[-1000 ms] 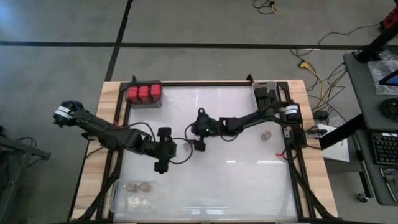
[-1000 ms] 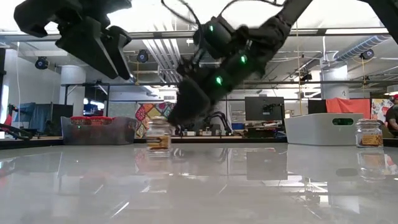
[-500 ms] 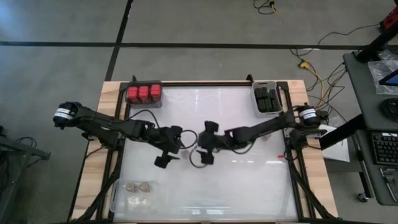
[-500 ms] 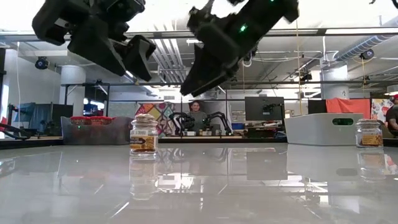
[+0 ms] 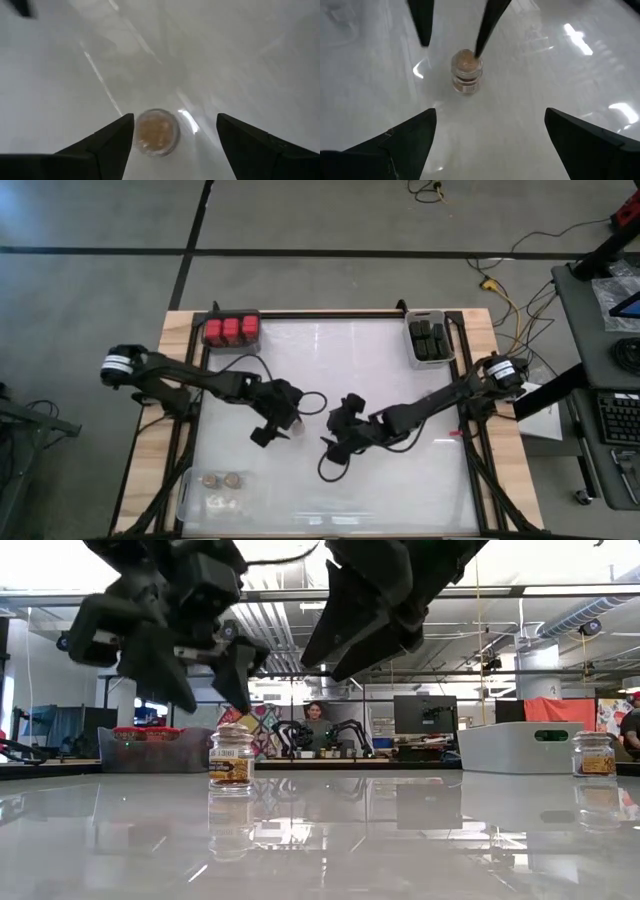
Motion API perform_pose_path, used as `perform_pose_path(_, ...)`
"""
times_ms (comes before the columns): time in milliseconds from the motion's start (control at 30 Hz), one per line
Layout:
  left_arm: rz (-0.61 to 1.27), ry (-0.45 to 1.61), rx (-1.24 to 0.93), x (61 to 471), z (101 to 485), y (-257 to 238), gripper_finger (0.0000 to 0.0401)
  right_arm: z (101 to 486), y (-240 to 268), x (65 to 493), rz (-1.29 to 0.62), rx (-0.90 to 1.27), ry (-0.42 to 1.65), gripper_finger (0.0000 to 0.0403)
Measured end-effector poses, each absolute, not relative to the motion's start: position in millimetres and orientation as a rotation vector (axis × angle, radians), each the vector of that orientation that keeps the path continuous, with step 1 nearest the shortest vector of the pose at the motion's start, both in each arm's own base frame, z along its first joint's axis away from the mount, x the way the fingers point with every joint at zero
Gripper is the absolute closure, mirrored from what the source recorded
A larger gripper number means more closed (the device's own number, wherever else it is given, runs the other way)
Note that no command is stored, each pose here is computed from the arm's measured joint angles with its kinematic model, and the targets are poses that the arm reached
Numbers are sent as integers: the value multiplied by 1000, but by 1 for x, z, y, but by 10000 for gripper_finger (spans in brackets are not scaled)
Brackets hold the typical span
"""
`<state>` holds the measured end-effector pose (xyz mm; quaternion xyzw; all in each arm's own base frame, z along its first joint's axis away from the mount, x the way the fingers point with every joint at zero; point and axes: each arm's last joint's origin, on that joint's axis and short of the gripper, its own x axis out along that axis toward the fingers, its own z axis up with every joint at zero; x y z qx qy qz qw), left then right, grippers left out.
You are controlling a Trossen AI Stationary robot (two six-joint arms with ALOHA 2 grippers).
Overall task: Sort spices by type
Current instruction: Put the brown seasoning bottle into the transparent bin
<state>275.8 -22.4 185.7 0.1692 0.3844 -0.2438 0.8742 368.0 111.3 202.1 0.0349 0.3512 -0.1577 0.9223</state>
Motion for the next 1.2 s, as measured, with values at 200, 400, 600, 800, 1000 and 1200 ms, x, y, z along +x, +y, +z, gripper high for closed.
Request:
perform_pose_path(200,-573,835,371,287,172,-23,133,202,119,365,-342,155,705,39)
perform_pose_path(400,-577,819,403,288,172,-23,133,202,129,362,-357,186,685,39)
perform_pose_path(600,-564,763,416,296,188,-23,133,203,140,357,-366,205,667,39)
perform_pose_path(800,-609,806,475,300,184,-23,133,202,152,352,-359,217,658,39)
perform_pose_path(1000,-572,871,493,311,169,-16,133,202,156,350,-348,214,661,39)
perform_pose_path(1200,-600,931,504,323,164,-16,133,200,156,348,-350,207,673,39)
